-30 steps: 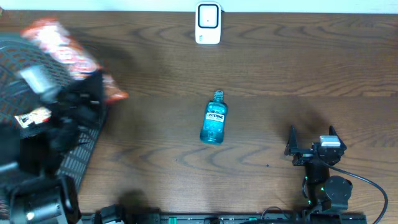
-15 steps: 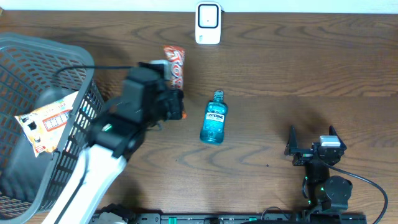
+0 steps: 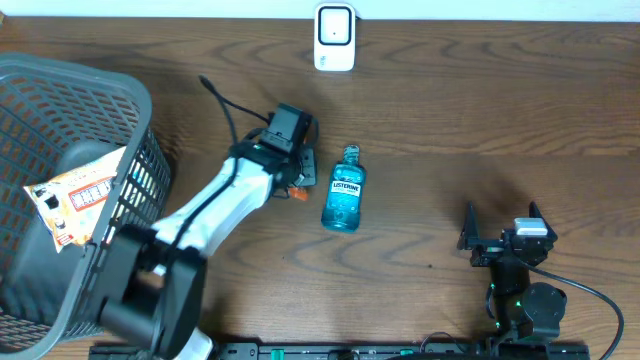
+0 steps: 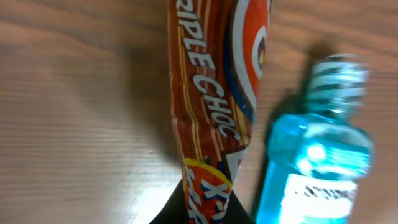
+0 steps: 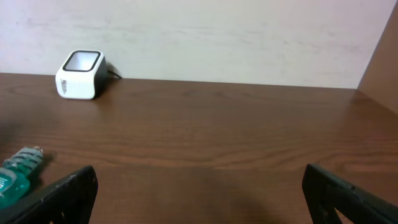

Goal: Scan the item barcode
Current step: 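Place the chocolate bar on the table left of the bottle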

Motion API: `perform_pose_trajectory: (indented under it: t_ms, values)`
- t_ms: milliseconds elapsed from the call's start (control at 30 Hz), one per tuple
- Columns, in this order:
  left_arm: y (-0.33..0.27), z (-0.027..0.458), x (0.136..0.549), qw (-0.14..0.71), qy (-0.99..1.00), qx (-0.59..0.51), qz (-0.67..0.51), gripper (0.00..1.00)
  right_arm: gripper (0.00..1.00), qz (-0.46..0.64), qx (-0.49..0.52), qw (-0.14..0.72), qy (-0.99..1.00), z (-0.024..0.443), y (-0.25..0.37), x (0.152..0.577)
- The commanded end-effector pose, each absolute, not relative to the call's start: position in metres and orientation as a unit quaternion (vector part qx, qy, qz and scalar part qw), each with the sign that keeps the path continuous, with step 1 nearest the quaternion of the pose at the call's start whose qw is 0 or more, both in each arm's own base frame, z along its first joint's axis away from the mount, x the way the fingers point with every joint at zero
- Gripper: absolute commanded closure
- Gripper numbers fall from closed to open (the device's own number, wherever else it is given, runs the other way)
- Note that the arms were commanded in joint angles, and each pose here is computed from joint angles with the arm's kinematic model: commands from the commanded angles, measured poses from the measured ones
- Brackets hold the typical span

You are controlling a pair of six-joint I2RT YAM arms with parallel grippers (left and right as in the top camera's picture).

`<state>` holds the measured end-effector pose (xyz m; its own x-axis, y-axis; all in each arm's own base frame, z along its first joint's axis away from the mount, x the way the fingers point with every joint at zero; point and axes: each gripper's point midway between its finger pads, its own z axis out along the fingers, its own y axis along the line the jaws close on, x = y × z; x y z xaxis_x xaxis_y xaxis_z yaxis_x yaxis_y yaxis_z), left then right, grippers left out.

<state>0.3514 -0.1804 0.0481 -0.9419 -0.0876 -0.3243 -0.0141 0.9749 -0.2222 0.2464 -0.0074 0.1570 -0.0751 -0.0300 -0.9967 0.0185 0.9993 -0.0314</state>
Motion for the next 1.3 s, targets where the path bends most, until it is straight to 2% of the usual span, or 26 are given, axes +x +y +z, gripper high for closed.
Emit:
perform_pose_trajectory:
  t_ms: [0, 267, 300, 333, 367, 400, 433, 467, 500, 600, 767, 967, 1100, 1167, 1267]
  values:
    - [-0.187, 0.033, 0.353, 0.159, 0.981, -0.041, -0.101, 0.93, 0.01, -0.018, -0.007, 0.68, 0.733, 0.157, -0.006, 0.246]
    - [-0.198, 0.007, 0.343, 0.134, 0.987, -0.027, -0.09, 0.92, 0.01, -0.018, -0.007, 0.68, 0.733, 0.157, -0.006, 0.246]
    - [-0.199, 0.009, 0.343, 0.135, 0.986, -0.026, -0.09, 0.83, 0.01, -0.018, -0.007, 0.68, 0.733, 0.157, -0.006, 0.246]
    - [-0.198, 0.011, 0.344, 0.138, 0.986, -0.026, -0.09, 0.65, 0.01, -0.018, -0.007, 0.68, 0.733, 0.157, -0.006, 0.246]
    - [-0.199, 0.014, 0.345, 0.142, 0.985, -0.026, -0.092, 0.52, 0.01, -0.018, -0.007, 0.68, 0.733, 0.157, -0.006, 0.246]
    - [-0.199, 0.02, 0.346, 0.148, 0.984, -0.026, -0.096, 0.28, 0.01, -0.018, -0.007, 0.68, 0.733, 0.157, -0.006, 0.246]
    - [-0.199, 0.025, 0.347, 0.153, 0.983, -0.027, -0.098, 0.12, 0.01, -0.018, -0.007, 0.68, 0.733, 0.157, -0.006, 0.246]
    - [-0.199, 0.034, 0.348, 0.162, 0.981, -0.028, -0.102, 0.04, 0.01, -0.018, -0.007, 0.68, 0.733, 0.157, -0.006, 0.246]
    - [-0.199, 0.043, 0.35, 0.172, 0.979, -0.028, -0.105, 0.01, 0.01, -0.018, -0.007, 0.68, 0.733, 0.157, -0.006, 0.246]
    - [-0.198, 0.085, 0.352, 0.207, 0.971, -0.012, -0.119, 0.0, 0.01, -0.018, -0.007, 0.68, 0.733, 0.157, -0.006, 0.246]
    - [-0.173, 0.182, 0.352, 0.294, 0.951, -0.019, -0.098, 0.0, 0.01, -0.018, -0.007, 0.68, 0.733, 0.157, -0.006, 0.246]
    - [-0.098, 0.308, 0.339, 0.425, 0.901, -0.076, -0.046, 0.0, 0.01, -0.018, -0.007, 0.68, 0.733, 0.157, -0.006, 0.246]
    - [-0.022, 0.351, 0.318, 0.477, 0.862, -0.168, 0.011, 0.0, 0.01, -0.018, -0.007, 0.68, 0.733, 0.157, -0.006, 0.246]
    - [0.014, 0.358, 0.306, 0.483, 0.848, -0.216, 0.035, 0.0, 0.01, -0.018, -0.007, 0.68, 0.733, 0.157, -0.006, 0.246]
    - [0.072, 0.352, 0.279, 0.461, 0.816, -0.345, 0.06, 0.0, 0.01, -0.018, -0.007, 0.68, 0.733, 0.157, -0.006, 0.246]
